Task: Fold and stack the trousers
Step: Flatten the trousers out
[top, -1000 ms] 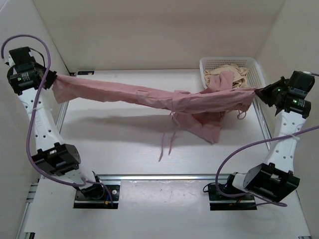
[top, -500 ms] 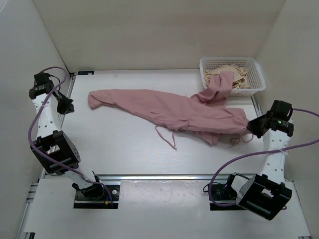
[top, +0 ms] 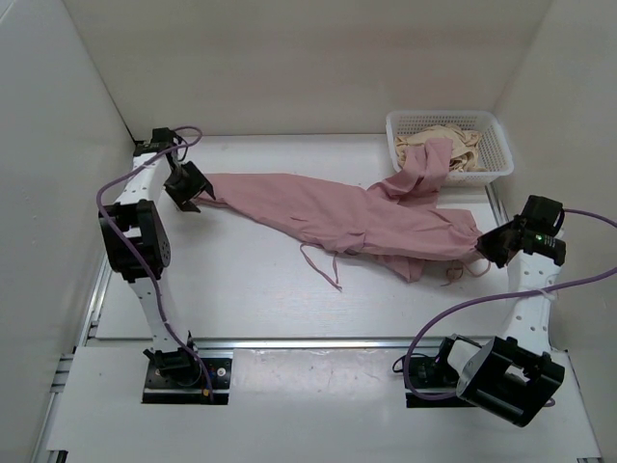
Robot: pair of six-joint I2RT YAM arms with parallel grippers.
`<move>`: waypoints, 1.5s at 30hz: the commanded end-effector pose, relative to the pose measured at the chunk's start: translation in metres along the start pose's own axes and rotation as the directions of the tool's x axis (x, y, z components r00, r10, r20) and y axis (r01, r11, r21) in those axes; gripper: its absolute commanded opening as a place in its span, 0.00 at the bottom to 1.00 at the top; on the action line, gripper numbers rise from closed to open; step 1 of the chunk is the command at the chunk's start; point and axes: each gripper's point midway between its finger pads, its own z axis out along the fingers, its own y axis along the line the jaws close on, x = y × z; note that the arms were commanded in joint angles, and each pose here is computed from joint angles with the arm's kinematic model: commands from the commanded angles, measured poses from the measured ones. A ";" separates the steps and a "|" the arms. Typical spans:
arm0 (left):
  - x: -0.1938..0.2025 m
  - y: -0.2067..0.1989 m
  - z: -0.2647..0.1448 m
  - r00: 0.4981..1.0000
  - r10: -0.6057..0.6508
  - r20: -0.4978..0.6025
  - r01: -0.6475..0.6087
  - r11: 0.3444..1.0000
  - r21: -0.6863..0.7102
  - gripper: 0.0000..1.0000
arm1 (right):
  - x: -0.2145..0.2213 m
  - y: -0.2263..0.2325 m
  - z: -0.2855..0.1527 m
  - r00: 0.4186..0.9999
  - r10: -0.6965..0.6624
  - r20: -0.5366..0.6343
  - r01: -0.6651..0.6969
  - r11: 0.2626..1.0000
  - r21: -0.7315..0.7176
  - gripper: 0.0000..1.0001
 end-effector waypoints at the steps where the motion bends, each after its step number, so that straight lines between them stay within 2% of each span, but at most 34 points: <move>1: -0.033 -0.008 -0.012 0.994 -0.053 0.093 0.051 0.998 0.020 0.64 | -0.002 0.005 0.000 0.999 -0.033 0.010 0.033 0.999 -0.040 0.00; 2: -0.034 -0.011 -0.008 0.994 -0.045 0.095 0.044 0.999 0.012 0.58 | -0.002 0.005 0.000 0.999 -0.033 0.010 0.033 0.999 -0.040 0.00; 3: -0.039 -0.012 -0.001 0.995 -0.045 0.092 0.045 0.999 0.009 0.58 | -0.003 0.006 0.002 0.999 -0.033 0.010 0.033 0.999 -0.040 0.00; 4: -0.037 -0.017 0.004 0.996 -0.035 0.084 0.034 0.999 0.009 0.62 | -0.006 0.008 0.002 0.999 -0.033 0.011 0.033 0.999 -0.041 0.00; 5: -0.038 -0.017 0.009 0.996 -0.035 0.079 0.035 0.999 0.005 0.77 | -0.005 0.007 0.005 0.999 -0.032 0.002 0.032 0.999 -0.035 0.00; 6: -0.040 -0.018 0.011 0.996 -0.044 0.080 0.044 0.999 0.007 0.83 | -0.005 0.007 0.005 0.999 -0.032 0.002 0.032 0.999 -0.035 0.00; 9: -0.044 -0.021 0.024 0.996 -0.046 0.079 0.046 0.999 -0.003 0.85 | -0.008 0.011 0.005 0.999 -0.032 -0.003 0.032 0.999 -0.044 0.00; 12: -0.054 -0.023 0.033 0.995 -0.045 0.092 0.046 0.999 -0.008 0.78 | -0.006 0.012 0.007 0.999 -0.041 -0.016 0.040 0.998 -0.048 0.00; 17: -0.065 -0.031 0.043 0.993 -0.065 0.097 0.064 0.998 0.009 0.44 | -0.010 0.014 0.008 0.999 -0.042 -0.009 0.041 0.998 -0.053 0.00; 20: -0.071 -0.036 0.049 0.992 -0.075 0.098 0.073 0.997 0.022 0.42 | -0.010 0.014 0.008 0.999 -0.042 -0.009 0.041 0.998 -0.053 0.00; 23: -0.078 -0.040 0.053 0.991 -0.073 0.110 0.070 0.997 0.031 0.16 | -0.009 0.016 0.007 0.999 -0.042 -0.014 0.041 0.997 -0.060 0.00; 24: -0.076 -0.039 0.051 0.992 -0.074 0.100 0.072 0.997 0.024 0.10 | -0.009 0.016 0.007 0.999 -0.042 -0.014 0.041 0.997 -0.060 0.00; 26: -0.079 -0.038 0.042 0.991 -0.063 0.118 0.063 0.998 0.007 0.10 | -0.007 0.014 0.007 0.999 -0.041 -0.022 0.040 0.998 -0.055 0.00; 29: -0.094 -0.034 0.006 0.976 -0.066 0.207 0.070 0.997 -0.014 0.10 | -0.014 0.019 0.000 0.999 -0.043 0.005 0.044 0.997 -0.063 0.00; 33: -0.115 -0.037 -0.077 0.934 -0.088 0.347 0.068 0.995 0.069 0.10 | -0.028 0.029 -0.011 0.998 -0.046 0.040 0.049 0.996 -0.076 0.00; 35: -0.120 -0.036 -0.104 0.918 -0.093 0.386 0.060 0.993 0.097 0.10 | -0.028 0.038 -0.015 0.999 -0.031 0.028 0.034 0.993 -0.114 0.00; 36: -0.123 -0.036 -0.131 0.898 -0.104 0.428 0.057 0.991 0.122 0.10 | -0.026 0.041 -0.016 1.000 -0.019 0.016 0.021 0.992 -0.128 0.00; 39: -0.120 -0.040 -0.182 0.864 -0.122 0.489 0.031 0.981 0.190 0.10 | -0.037 0.057 -0.031 0.999 -0.006 0.049 0.015 0.983 -0.180 0.00; 45: -0.110 -0.026 -0.257 0.793 -0.139 0.594 0.007 0.976 0.219 0.10 | -0.069 0.087 -0.088 0.988 -0.051 0.147 0.086 0.967 -0.239 0.00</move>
